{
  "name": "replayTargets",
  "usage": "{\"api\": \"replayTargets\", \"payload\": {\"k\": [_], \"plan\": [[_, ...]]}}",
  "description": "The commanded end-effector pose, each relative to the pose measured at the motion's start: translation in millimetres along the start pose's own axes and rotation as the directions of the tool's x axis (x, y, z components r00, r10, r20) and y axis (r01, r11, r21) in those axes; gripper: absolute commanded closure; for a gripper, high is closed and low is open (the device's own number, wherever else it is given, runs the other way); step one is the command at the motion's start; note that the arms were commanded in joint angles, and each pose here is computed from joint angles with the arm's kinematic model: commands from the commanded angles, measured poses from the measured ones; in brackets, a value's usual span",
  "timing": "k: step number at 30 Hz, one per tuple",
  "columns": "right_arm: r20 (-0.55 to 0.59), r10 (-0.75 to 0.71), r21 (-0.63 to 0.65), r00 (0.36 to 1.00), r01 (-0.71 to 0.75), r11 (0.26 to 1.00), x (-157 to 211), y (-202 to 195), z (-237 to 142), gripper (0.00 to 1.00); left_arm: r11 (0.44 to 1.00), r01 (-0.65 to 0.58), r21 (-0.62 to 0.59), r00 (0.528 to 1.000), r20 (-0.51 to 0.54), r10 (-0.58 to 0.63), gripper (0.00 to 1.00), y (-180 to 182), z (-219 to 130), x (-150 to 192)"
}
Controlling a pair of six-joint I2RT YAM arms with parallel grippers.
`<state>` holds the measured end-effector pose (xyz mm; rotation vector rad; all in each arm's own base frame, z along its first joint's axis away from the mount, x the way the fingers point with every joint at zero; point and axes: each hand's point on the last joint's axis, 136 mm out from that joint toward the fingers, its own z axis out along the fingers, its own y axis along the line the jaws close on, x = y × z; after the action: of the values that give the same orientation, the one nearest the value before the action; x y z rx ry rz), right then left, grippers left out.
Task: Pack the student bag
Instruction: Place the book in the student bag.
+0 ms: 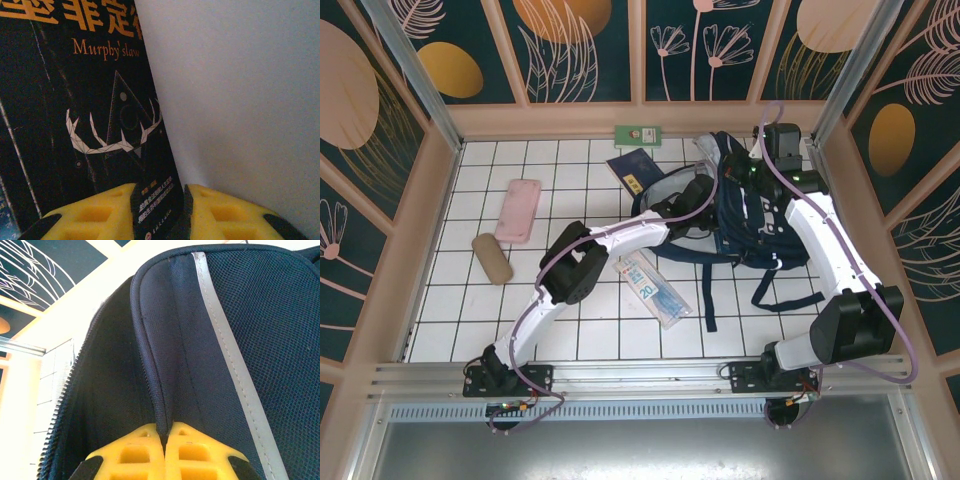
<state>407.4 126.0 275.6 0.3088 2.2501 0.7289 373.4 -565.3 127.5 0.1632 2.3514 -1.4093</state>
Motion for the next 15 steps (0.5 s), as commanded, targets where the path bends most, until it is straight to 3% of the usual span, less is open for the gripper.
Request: {"api": "replayTargets", "payload": {"k": [1,9,15], "plan": [[0.089,-0.027,-0.151,0.996,0.04,0.988,-22.0,40.4,-17.0,1.0,0.999,-0.035,-0.011,0.999,-0.027,0.034,0.63,-5.7,0.3,13.6],[0.075,-0.036,-0.13,0.996,0.046,0.99,-14.6,30.9,-9.5,1.0,0.997,-0.049,-0.052,0.996,0.066,0.052,0.34,-9.0,-57.3,-21.1],[0.041,-0.032,-0.121,0.999,0.036,0.992,0.6,18.0,6.2,1.0,0.991,-0.064,-0.119,0.991,0.112,0.078,0.23,2.6,-120.6,-33.0]]}}
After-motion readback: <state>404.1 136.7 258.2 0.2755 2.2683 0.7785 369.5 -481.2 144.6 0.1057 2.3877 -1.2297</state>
